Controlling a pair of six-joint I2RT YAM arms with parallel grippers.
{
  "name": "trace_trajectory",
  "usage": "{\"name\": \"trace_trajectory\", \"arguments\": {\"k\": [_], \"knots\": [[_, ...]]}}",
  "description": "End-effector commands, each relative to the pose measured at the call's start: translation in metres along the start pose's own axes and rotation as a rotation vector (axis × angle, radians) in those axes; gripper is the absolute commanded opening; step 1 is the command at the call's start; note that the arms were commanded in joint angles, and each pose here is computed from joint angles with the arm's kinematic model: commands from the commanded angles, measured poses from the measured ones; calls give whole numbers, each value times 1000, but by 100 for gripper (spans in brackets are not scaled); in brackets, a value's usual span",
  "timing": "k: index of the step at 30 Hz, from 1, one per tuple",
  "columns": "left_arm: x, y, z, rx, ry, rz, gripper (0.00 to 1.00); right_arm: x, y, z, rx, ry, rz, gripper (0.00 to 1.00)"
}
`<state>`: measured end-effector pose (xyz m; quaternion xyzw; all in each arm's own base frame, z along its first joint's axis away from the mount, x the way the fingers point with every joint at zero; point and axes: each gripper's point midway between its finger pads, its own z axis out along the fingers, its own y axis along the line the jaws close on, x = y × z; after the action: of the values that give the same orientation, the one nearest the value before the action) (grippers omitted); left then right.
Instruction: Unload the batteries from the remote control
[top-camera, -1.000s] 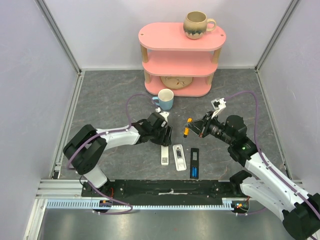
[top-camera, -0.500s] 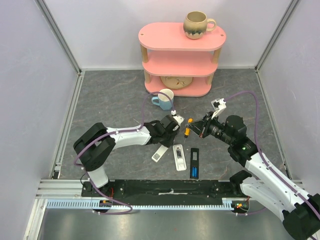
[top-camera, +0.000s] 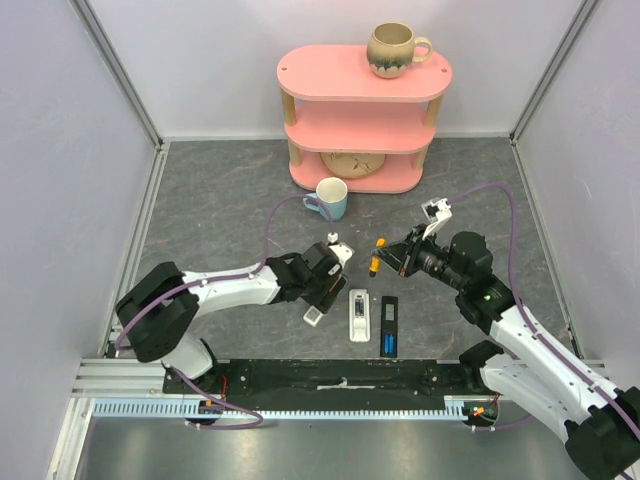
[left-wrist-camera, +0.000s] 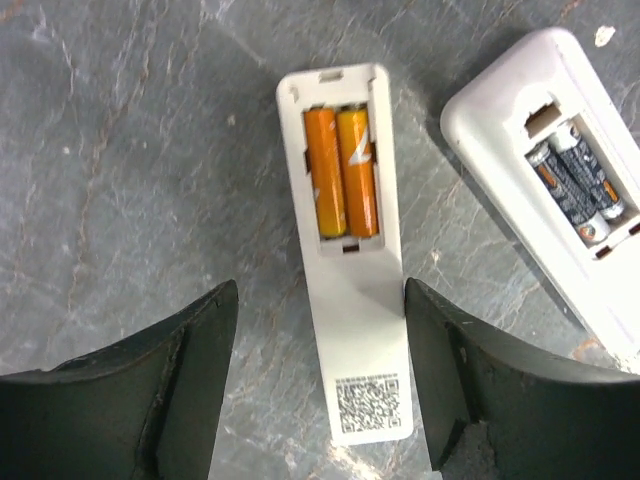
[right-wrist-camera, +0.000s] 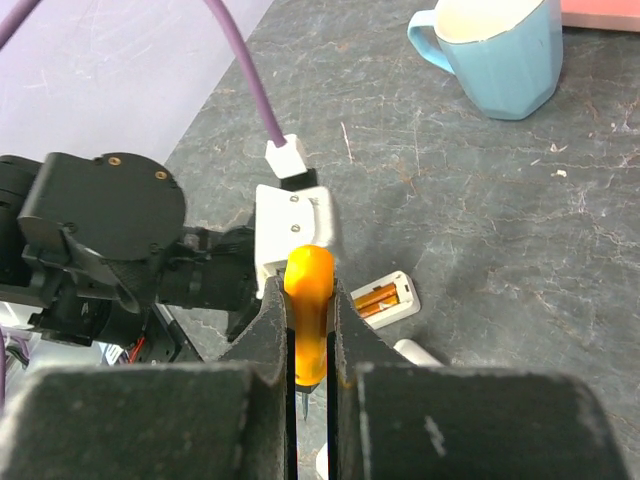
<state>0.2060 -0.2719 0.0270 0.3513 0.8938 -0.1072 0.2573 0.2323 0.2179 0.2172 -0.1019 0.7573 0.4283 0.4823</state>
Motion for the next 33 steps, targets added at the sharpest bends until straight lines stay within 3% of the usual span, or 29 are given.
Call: {"name": "trace_trajectory", "arguments": {"k": [1,11,17,23,33], "knots": [[7,-3,-13,3,-24,-97,72,-4,-2,1,1,-30,-24,0],[39,-14,-16,84,-60,-143,63,9,-6,16,-53,-37,23,0],[40,-16,-13,96,-51,-134,34,7,-8,29,-88,-74,3,0],[47,-14,-10,81,-43,-156,15,0,-15,47,-78,-132,-49,0],[47,-5,-10,31,-54,-181,8,11,-25,87,74,-192,-134,0]]}}
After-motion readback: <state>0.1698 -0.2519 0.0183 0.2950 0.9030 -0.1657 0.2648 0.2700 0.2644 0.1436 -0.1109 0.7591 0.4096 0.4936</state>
